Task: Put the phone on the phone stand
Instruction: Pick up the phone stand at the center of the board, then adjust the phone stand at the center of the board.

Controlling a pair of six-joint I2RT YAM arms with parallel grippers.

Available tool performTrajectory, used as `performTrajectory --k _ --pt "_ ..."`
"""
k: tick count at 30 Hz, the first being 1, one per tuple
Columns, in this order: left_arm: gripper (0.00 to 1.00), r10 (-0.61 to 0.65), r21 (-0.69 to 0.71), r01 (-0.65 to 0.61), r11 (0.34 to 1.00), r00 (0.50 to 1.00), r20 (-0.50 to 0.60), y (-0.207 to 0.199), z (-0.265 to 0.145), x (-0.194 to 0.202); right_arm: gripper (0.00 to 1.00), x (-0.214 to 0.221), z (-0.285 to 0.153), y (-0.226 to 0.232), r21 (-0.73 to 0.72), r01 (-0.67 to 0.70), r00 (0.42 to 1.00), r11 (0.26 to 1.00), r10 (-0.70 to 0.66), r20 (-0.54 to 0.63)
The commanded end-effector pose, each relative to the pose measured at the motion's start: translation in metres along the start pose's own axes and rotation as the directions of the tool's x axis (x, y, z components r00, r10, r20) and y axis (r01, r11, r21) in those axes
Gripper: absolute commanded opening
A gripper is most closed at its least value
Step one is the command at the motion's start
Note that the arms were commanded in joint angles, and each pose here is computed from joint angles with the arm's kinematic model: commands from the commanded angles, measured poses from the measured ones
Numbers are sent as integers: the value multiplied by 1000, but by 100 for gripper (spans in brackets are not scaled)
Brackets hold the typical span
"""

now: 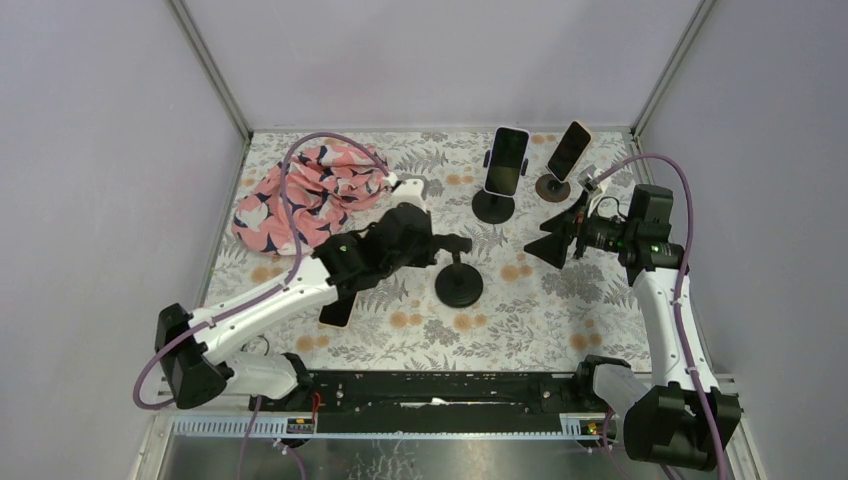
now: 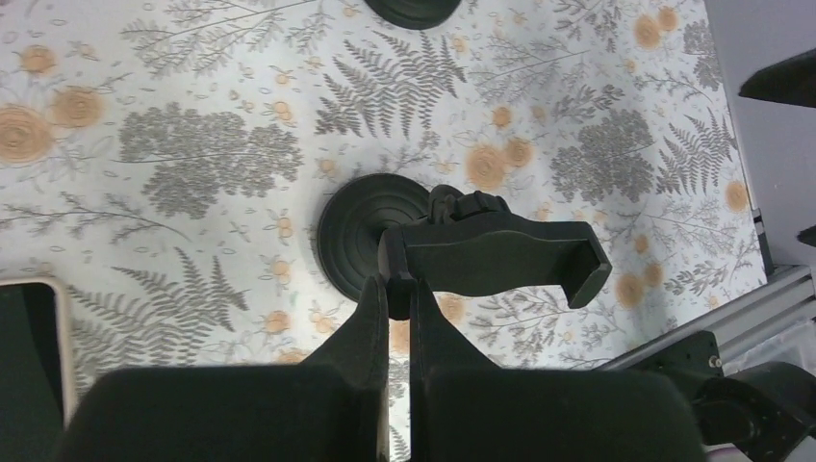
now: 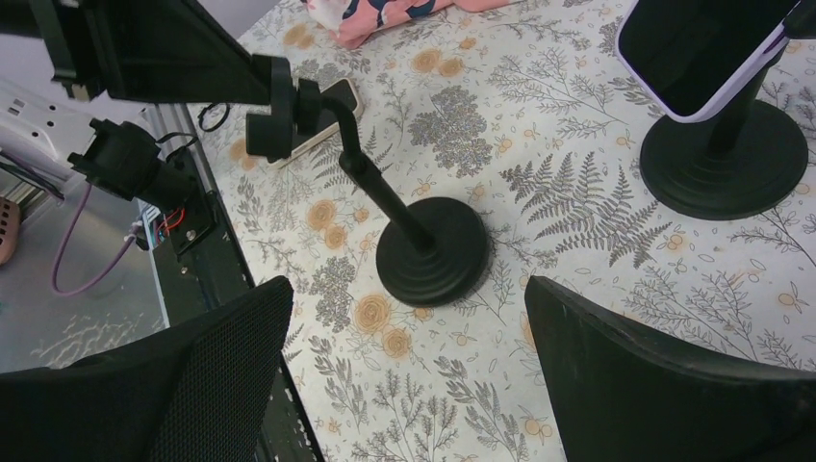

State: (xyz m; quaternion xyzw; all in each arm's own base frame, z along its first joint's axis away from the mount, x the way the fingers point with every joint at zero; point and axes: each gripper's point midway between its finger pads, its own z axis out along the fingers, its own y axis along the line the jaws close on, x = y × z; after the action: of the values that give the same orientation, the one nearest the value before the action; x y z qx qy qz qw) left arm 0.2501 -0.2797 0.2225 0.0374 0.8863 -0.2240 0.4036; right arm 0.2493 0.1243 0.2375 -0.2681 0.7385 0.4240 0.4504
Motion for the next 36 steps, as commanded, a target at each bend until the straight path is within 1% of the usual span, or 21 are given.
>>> performTrajectory --k 1,7,11,16,21,30,36 --pt "0 -121 74 109 991 972 199 -51 -7 -47 100 -20 -6 13 -11 66 998 998 -66 19" --pt "0 -159 35 155 987 964 212 -75 -2 -37 100 -18 -7 14 62 64 997 996 -61 -51" --pt "0 -167 19 167 986 963 210 -86 2 -26 100 -13 -4 27 65 94 990 993 -86 -107" --pt "0 -157 -20 164 986 969 188 -89 12 -13 100 -11 -3 33 57 93 990 994 -86 -112" --pt "0 -136 -43 147 988 970 199 -92 11 -13 100 -4 3 34 36 83 989 996 -78 -125" --pt "0 -150 -77 168 983 968 201 -95 18 -4 100 -1 7 26 109 84 985 991 -66 -161" --pt "0 -162 -82 181 980 966 203 -101 21 1 93 0 11 22 138 72 980 988 -44 -193"
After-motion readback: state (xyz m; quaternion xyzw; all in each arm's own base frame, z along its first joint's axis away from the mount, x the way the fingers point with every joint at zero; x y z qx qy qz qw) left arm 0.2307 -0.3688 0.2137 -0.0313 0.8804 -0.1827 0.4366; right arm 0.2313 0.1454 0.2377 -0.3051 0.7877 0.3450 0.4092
